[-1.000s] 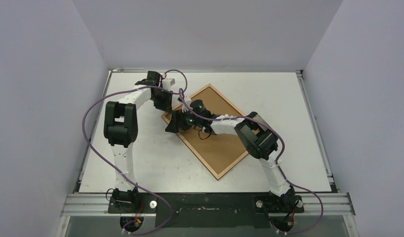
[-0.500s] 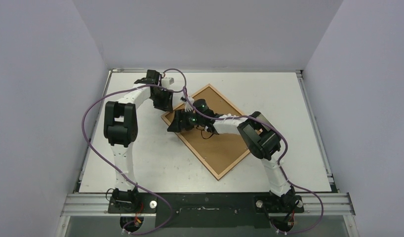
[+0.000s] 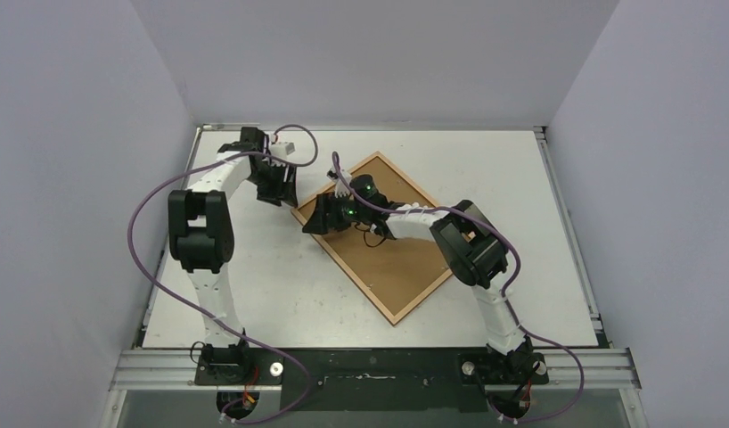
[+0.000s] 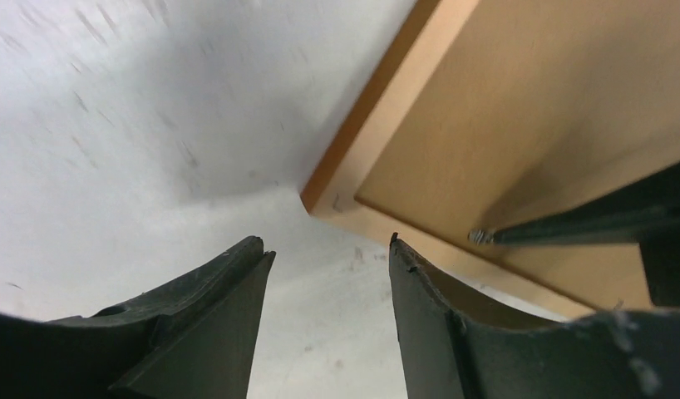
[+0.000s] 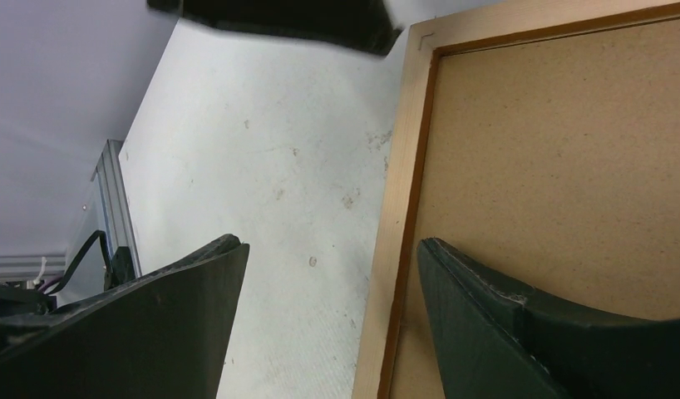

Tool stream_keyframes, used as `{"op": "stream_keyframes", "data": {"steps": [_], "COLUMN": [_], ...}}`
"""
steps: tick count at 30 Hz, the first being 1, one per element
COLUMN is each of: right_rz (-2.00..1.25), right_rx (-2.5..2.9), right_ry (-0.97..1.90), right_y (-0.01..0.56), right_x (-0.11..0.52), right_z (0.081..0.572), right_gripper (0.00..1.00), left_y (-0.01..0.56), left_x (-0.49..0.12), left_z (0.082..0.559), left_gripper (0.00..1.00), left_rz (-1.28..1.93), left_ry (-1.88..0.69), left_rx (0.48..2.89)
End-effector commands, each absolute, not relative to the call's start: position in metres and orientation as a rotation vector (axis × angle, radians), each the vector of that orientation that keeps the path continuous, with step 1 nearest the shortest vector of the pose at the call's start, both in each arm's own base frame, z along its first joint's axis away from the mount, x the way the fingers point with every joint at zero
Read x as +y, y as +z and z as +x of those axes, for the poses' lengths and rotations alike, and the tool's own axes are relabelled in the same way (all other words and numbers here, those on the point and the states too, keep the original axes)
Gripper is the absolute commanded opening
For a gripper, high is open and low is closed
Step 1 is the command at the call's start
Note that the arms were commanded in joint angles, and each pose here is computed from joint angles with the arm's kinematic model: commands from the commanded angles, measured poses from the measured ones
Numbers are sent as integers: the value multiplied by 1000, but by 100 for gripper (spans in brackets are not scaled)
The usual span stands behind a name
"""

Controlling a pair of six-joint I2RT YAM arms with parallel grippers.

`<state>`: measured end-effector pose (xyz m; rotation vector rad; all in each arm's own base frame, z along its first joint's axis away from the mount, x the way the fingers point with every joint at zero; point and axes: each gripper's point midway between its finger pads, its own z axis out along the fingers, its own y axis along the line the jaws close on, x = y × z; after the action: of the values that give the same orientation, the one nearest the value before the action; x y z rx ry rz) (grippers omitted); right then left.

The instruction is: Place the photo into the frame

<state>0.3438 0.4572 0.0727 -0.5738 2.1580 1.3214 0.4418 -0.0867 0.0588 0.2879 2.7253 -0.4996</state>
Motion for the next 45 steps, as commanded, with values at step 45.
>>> {"op": "stream_keyframes", "data": {"steps": [45], "right_rz": [-1039], "right_rx": [2142], "right_ry": [1367], "right_y": [76], "right_x": [470], "right_z": [300], "right_gripper": [71], "left_y": [24], "left_x": [-111], "left_z": [449], "left_gripper": [31], "left_rz": [186], "left_ry": [-474], "left_rx": [2756]}}
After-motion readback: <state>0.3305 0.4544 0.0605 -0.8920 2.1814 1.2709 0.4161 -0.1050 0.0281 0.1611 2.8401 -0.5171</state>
